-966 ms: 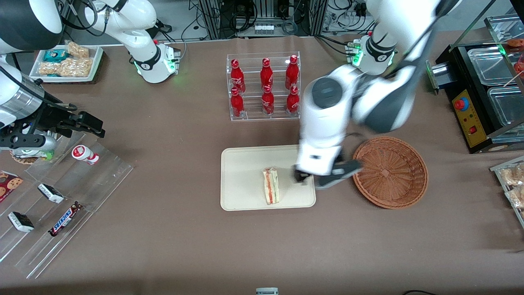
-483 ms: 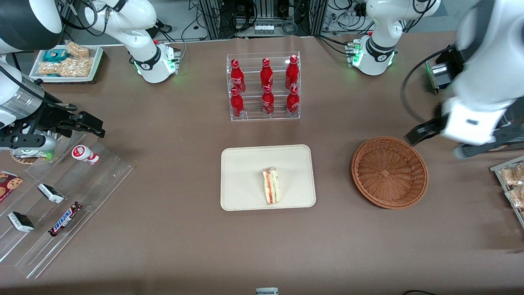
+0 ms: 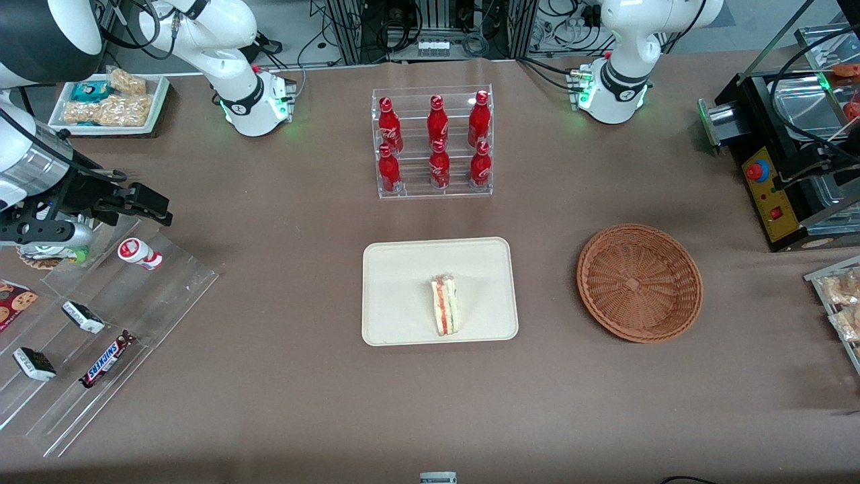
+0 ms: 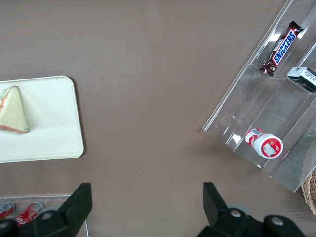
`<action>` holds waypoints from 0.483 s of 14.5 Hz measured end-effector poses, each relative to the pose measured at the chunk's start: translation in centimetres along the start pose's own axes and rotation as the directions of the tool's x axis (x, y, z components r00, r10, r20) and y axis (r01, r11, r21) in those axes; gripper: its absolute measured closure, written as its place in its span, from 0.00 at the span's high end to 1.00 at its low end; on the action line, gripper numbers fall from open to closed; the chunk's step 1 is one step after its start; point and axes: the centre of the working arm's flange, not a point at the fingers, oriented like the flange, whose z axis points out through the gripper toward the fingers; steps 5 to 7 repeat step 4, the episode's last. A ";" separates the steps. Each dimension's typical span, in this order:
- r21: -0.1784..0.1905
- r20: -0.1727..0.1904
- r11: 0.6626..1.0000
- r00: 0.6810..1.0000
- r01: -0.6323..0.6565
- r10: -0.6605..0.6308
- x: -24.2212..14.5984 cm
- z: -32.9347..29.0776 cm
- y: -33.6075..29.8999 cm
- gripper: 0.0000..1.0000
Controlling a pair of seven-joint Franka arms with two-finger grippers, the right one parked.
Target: Place sandwich from basket to tray
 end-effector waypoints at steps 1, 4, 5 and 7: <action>0.001 -0.016 1.000 1.000 -0.011 0.011 0.2 -0.1 0.3 1.00; 0.003 -0.035 0.999 0.999 -0.033 0.033 0.4 -0.7 1.4 1.00; 0.003 -0.035 0.999 0.999 -0.033 0.033 0.4 -0.7 1.4 1.00; 0.003 -0.035 0.999 0.999 -0.033 0.033 0.4 -0.7 1.4 1.00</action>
